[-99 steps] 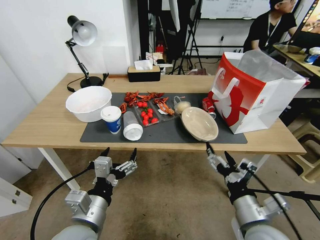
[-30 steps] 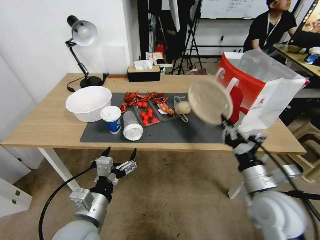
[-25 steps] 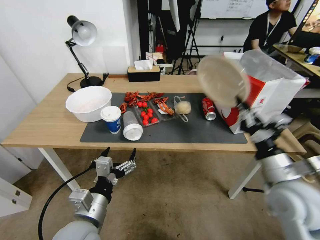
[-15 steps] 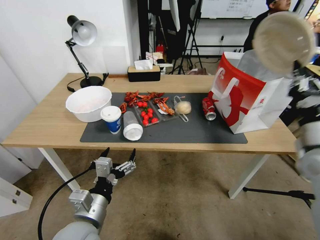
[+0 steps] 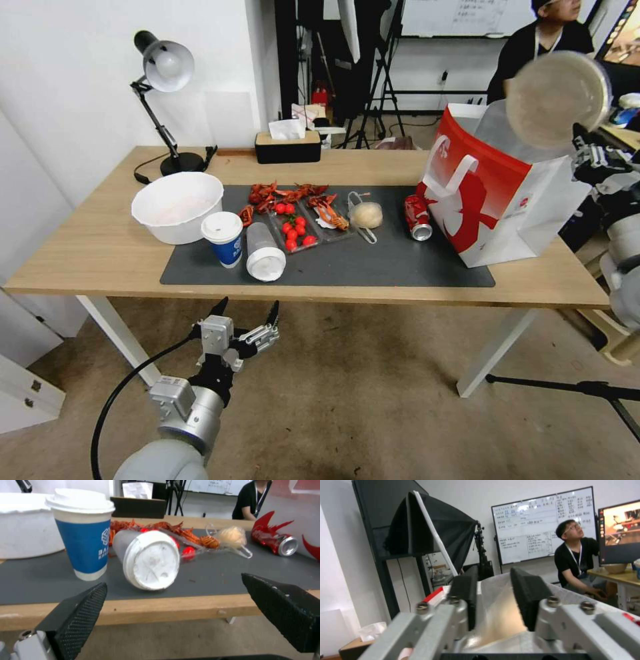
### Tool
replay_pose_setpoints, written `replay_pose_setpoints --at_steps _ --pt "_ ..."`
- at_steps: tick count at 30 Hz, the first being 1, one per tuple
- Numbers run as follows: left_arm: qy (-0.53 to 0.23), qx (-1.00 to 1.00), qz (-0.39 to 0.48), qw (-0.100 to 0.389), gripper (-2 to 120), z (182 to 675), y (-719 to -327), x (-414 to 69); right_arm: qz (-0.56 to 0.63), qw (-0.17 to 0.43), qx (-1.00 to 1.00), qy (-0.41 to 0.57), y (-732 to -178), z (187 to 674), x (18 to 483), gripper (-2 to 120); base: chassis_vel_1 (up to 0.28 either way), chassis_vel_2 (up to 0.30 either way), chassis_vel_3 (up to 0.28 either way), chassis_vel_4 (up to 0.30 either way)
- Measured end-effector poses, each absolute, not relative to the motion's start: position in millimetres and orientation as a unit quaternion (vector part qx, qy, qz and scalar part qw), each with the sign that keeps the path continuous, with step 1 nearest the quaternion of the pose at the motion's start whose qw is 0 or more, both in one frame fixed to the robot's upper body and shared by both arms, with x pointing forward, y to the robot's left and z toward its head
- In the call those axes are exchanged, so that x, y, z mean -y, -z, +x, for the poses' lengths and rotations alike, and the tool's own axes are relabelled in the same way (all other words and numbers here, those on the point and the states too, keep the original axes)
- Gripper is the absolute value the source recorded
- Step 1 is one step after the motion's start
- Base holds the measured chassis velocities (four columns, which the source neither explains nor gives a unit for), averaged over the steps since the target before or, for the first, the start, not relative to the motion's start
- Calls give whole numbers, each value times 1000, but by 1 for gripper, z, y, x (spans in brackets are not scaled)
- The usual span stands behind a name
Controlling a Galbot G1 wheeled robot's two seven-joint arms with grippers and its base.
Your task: Pick up the trash from the table and place it into the takeout bag.
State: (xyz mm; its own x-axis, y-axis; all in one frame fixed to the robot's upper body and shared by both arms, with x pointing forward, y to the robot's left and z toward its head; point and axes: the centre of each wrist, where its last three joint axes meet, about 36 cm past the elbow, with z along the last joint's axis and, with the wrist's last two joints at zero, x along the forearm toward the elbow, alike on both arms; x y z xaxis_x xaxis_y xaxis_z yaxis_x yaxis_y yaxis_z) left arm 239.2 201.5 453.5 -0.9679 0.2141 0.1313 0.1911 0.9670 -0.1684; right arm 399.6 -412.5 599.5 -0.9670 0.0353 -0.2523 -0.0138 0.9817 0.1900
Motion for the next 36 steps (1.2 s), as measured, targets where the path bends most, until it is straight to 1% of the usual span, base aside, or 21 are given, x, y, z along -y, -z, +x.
replay_pose_setpoints --at_steps 2,3,4,6,7,9,10,12,13,15,16,18,19,20,24,26,30,32,34,35,36 --pt "-76 989 -103 70 100 241 -455 -202 6 125 -987 -101 -599 399 413 40 0 0 0 0" --pt "-74 989 -104 68 100 241 -456 -203 6 124 -987 -102 -599 398 413 43 0 0 0 0" --pt "-74 989 -104 68 100 241 -456 -203 6 124 -987 -102 -599 398 413 43 0 0 0 0" --pt "-69 990 -105 69 100 243 -454 -205 6 121 -987 -106 -595 396 410 55 0 0 0 0" --pt "-68 990 -106 69 100 244 -453 -205 6 120 -987 -107 -594 395 409 59 0 0 0 0" --pt "-68 989 -107 70 100 244 -453 -206 5 120 -987 -107 -593 394 407 60 0 0 0 0" --pt "-68 989 -107 70 100 244 -453 -206 5 120 -987 -107 -592 394 407 65 0 0 0 0" --pt "-68 989 -107 70 100 244 -453 -206 4 121 -987 -107 -592 393 407 65 0 0 0 0" --pt "-68 989 -107 70 100 244 -453 -206 4 121 -987 -108 -592 393 406 76 0 0 0 0" --pt "-68 989 -107 70 100 245 -452 -206 3 121 -987 -108 -591 392 405 77 0 0 0 0" --pt "-69 989 -109 72 100 245 -452 -205 -2 122 -987 -109 -588 388 402 90 0 0 0 0" --pt "-70 989 -109 72 100 245 -451 -205 -5 124 -986 -109 -587 386 400 92 0 0 0 0" --pt "-70 989 -109 73 100 245 -450 -205 -8 127 -986 -109 -587 383 398 97 0 0 0 0" --pt "-70 989 -109 74 100 245 -450 -205 -13 131 -985 -110 -586 379 396 99 0 0 0 0" --pt "-69 989 -108 74 100 246 -449 -205 -20 145 -983 -109 -586 370 391 100 0 0 0 0" --pt "-76 989 -108 73 100 245 -450 -205 -28 164 -981 -99 -587 361 385 100 0 0 0 0" --pt "-85 988 -103 76 100 240 -449 -205 -70 224 -971 -45 -587 337 365 100 0 0 0 0" --pt "-86 988 -102 75 100 240 -449 -205 -94 231 -968 -33 -585 326 356 100 0 0 0 0" --pt "-86 988 -102 77 100 241 -447 -205 -136 214 -967 -14 -569 307 339 100 0 0 0 0" --pt "-86 988 -102 77 100 241 -447 -205 -136 214 -967 -14 -569 307 339 100 0 0 0 0" --pt "-86 988 -102 78 100 241 -445 -205 -142 200 -969 -7 -553 302 332 100 0 0 0 0"
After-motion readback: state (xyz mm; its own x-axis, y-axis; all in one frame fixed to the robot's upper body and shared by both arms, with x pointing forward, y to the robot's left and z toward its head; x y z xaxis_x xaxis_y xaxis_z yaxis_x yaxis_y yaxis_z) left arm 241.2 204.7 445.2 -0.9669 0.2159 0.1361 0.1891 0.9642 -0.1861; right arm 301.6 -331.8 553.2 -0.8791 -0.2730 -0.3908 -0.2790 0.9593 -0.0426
